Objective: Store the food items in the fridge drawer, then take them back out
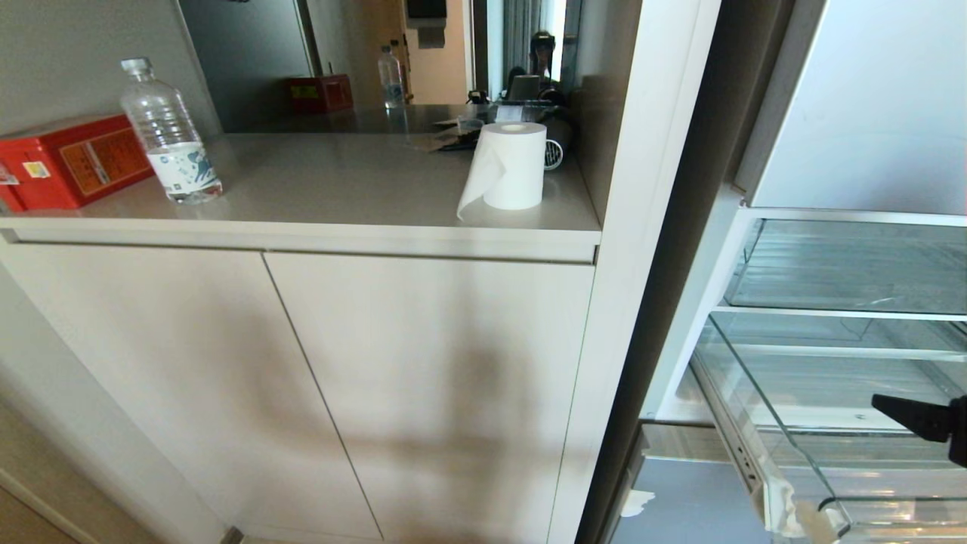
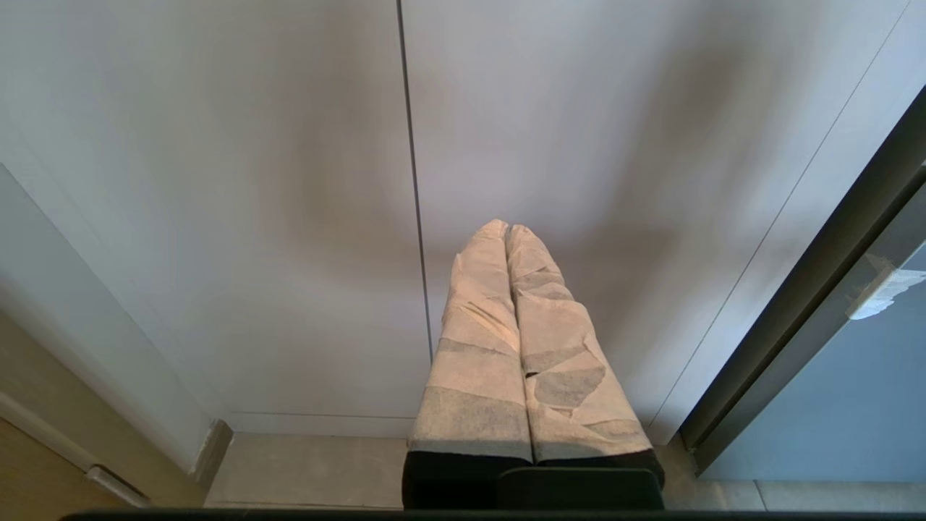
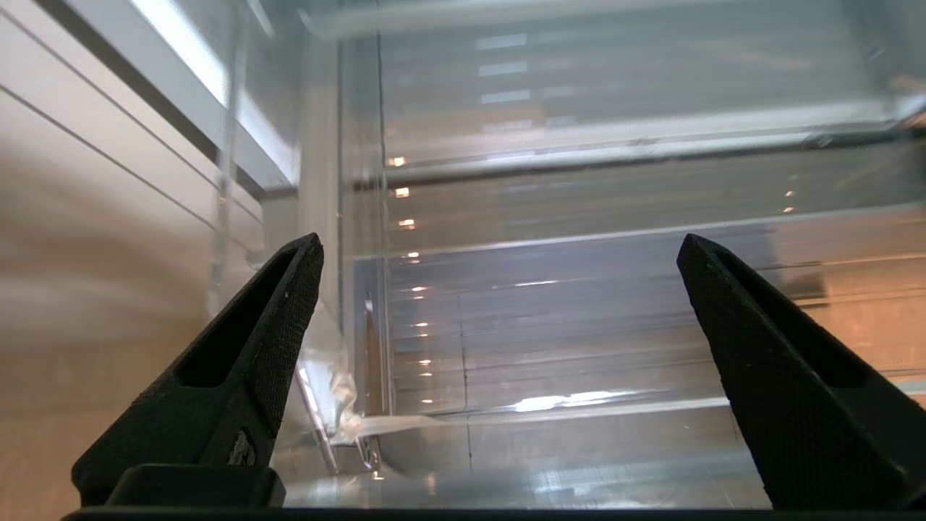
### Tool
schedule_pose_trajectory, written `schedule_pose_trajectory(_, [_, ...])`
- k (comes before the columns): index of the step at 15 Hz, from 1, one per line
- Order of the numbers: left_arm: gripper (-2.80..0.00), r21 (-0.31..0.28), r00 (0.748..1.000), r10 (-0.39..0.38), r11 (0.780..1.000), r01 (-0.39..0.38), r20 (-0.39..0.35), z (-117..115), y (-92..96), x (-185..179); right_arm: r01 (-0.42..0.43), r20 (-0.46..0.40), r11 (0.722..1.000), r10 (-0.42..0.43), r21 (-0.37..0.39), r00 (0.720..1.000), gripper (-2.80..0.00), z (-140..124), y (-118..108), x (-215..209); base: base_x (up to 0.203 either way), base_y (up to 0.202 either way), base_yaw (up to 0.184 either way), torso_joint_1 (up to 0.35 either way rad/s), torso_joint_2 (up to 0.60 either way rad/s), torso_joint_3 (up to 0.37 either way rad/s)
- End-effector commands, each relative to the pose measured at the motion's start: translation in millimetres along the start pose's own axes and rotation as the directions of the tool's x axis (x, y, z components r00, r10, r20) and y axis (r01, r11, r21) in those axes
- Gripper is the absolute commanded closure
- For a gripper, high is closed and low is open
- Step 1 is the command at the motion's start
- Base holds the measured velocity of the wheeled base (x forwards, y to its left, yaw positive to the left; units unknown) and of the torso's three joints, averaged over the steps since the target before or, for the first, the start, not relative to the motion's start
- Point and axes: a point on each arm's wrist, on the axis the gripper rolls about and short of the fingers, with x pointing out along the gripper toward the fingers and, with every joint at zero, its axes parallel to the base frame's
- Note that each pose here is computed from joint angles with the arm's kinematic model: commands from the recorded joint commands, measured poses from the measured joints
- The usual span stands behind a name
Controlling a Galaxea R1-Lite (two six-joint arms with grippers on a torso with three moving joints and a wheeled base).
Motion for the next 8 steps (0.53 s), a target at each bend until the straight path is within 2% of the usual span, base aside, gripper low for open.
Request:
schedule_pose_trajectory(1, [0.0, 0.0, 1.0, 0.0, 1.0, 0.0, 0.0, 0, 0.0, 0, -0.012, 0.148, 1.0, 0.011, 0.001, 0.989, -2.8, -6, -2, -40, 0.0, 0.0, 0.0, 0.0, 0.0, 0.0])
schedule_pose_trajectory(5, [0.0, 0.0, 1.0, 0.001, 1.0, -0.001, 0.0, 0, 0.0, 0, -0.019, 0.346, 0.999, 0.03, -0.034, 0.938, -2.8, -40, -7, -95, 0.0, 0.0, 0.0, 0.0, 0.0, 0.0])
schedule_pose_trajectory(8, [0.0, 0.0, 1.0, 0.002, 1.0, -0.002, 0.0, 0, 0.0, 0, -0.013, 0.439, 0.998, 0.037, -0.058, 0.898, -2.8, -71, -10, -116, 0.0, 0.0, 0.0, 0.0, 0.0, 0.0])
